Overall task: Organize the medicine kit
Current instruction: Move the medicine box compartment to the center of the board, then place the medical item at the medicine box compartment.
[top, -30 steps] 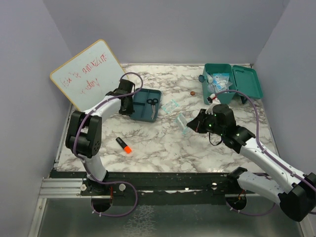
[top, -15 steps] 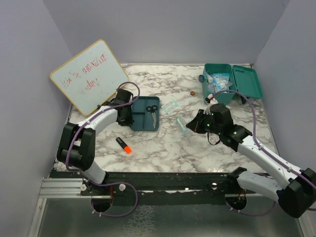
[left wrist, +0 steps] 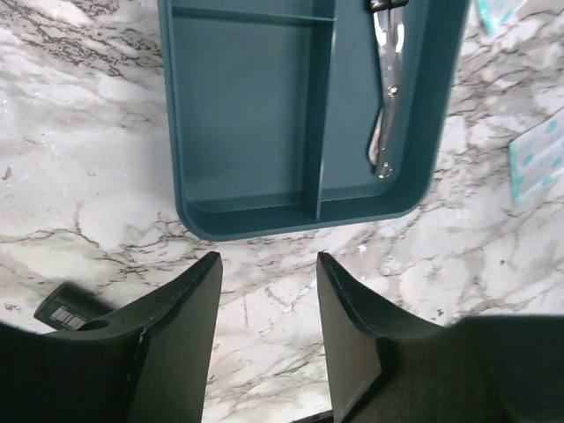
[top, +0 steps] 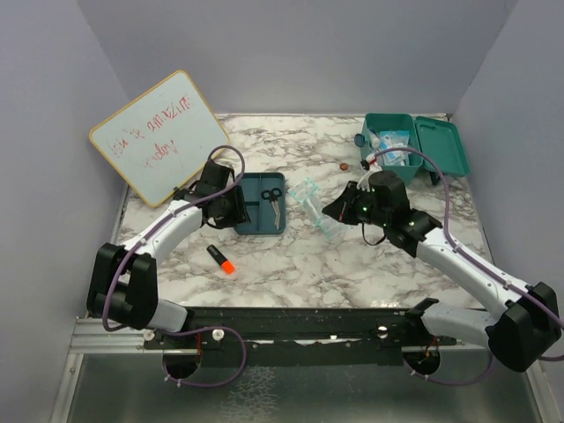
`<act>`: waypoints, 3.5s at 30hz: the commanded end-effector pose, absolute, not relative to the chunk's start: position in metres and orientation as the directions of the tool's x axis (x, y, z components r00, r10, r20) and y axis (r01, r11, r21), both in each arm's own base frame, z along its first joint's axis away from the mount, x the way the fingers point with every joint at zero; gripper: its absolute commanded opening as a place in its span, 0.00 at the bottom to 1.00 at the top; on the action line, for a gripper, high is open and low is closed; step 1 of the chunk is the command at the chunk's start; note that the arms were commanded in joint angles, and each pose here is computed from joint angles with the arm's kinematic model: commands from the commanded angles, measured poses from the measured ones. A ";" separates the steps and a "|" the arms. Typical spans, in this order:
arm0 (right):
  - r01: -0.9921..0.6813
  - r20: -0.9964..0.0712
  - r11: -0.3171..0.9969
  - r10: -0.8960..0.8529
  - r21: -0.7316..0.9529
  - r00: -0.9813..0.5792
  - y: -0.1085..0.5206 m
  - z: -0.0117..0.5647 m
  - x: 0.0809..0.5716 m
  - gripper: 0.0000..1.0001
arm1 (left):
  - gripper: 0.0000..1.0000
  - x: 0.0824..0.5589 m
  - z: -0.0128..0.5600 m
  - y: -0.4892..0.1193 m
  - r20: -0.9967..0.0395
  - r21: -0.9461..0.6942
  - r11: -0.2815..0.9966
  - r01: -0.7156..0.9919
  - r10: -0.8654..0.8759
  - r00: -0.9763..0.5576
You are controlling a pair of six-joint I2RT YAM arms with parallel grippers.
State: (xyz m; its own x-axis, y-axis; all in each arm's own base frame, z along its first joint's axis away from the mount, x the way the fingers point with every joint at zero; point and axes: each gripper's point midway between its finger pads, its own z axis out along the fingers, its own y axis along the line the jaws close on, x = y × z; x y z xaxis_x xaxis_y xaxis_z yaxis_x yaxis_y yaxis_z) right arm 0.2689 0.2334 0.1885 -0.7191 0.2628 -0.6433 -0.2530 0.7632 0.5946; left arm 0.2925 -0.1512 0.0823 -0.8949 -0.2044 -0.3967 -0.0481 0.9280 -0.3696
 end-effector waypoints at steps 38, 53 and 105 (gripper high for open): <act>-0.048 -0.384 0.578 0.476 0.815 -0.791 0.402 0.129 0.322 0.01 | 0.22 0.327 0.059 -0.113 -0.266 -0.657 0.732 -0.181 -0.450 -0.853; 0.055 -0.360 0.591 0.560 0.805 -0.746 0.411 0.102 0.335 0.01 | 0.17 0.320 0.058 -0.125 -0.229 -0.699 0.698 -0.154 -0.423 -0.877; 0.187 -0.316 0.621 0.606 0.761 -0.730 0.423 0.059 0.322 0.01 | 0.50 0.327 0.080 -0.116 -0.329 -0.666 0.738 -0.108 -0.420 -0.846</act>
State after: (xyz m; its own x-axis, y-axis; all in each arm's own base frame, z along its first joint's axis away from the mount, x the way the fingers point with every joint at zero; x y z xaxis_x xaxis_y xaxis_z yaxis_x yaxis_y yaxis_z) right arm 0.3143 0.4286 0.0582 -0.7825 0.5483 -0.2950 0.1641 0.6387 0.7518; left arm 0.3244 -0.1179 0.0722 -0.8558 -0.4314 -0.2854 -0.1366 0.7206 -0.6798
